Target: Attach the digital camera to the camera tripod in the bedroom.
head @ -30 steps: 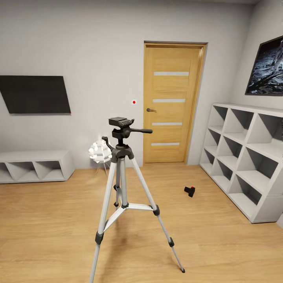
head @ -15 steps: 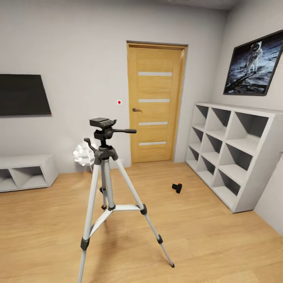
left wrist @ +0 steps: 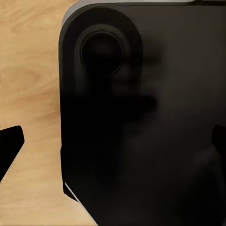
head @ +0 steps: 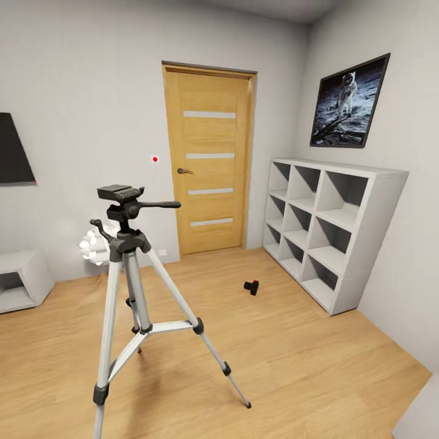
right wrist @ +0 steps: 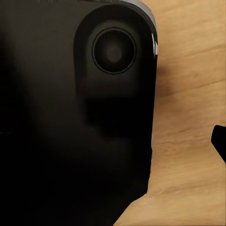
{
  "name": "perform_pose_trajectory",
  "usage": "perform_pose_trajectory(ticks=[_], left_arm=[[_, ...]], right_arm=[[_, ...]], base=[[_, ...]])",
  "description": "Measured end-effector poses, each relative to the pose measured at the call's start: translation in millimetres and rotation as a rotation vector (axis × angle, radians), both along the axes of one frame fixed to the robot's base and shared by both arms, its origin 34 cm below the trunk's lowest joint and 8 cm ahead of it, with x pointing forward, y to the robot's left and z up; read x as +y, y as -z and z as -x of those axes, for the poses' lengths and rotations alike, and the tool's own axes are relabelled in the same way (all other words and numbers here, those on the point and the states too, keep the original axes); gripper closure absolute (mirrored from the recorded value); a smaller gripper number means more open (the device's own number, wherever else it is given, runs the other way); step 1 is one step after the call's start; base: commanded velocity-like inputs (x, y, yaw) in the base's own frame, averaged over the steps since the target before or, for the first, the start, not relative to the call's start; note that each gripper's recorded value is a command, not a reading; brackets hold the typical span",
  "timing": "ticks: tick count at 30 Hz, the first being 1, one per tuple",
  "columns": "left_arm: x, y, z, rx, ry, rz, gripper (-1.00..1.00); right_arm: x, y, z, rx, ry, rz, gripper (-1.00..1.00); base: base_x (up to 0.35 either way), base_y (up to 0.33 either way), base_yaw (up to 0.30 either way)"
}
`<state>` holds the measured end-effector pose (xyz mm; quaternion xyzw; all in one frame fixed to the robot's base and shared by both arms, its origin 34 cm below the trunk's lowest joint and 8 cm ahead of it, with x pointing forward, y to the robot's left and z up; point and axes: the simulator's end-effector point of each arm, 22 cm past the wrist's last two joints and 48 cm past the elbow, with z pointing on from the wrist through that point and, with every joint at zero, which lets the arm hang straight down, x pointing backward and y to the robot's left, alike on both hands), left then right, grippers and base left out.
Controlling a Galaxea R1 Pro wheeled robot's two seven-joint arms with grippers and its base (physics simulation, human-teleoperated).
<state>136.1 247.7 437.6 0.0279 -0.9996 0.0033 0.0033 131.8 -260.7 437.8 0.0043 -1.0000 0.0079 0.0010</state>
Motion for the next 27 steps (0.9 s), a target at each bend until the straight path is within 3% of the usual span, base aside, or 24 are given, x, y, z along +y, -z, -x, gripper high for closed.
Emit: perform_pose_trajectory(ticks=[27], left_arm=[[0.1,0.0,-0.4,-0.001,-0.028,-0.004,-1.00]], right_arm=[[1.2,0.0,-0.1,0.000,-0.002,-0.002,-1.00]], base=[[0.014,0.000,-0.287]])
